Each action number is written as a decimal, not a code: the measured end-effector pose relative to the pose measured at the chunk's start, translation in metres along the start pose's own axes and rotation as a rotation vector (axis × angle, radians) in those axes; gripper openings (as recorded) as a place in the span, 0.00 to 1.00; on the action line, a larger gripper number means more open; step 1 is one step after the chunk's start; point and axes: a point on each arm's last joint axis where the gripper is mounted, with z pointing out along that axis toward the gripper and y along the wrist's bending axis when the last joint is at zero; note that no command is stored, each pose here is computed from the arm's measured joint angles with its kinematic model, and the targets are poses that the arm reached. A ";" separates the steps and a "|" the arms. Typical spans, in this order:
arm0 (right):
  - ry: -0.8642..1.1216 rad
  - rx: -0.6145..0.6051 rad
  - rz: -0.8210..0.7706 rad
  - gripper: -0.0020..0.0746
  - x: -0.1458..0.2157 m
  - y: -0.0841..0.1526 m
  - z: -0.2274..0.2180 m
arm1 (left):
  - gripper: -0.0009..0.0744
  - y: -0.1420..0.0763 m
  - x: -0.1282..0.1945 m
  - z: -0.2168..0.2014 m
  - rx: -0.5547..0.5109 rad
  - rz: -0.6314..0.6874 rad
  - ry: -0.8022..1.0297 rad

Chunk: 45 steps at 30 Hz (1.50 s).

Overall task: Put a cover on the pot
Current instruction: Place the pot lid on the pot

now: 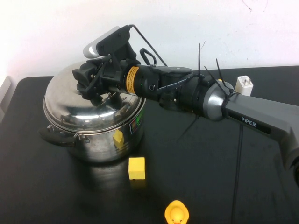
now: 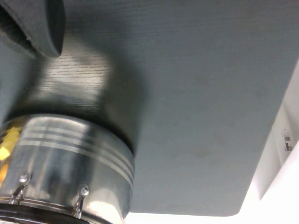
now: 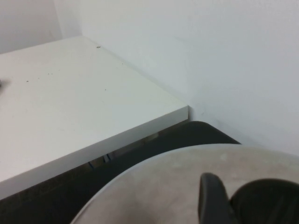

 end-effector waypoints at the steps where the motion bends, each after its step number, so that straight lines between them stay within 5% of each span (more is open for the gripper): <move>1: 0.001 0.002 0.000 0.47 0.000 0.000 0.000 | 0.01 0.000 0.000 0.000 0.000 0.000 0.000; 45: 0.027 0.015 0.018 0.47 0.005 -0.001 -0.002 | 0.01 0.000 0.000 0.000 0.000 0.000 0.000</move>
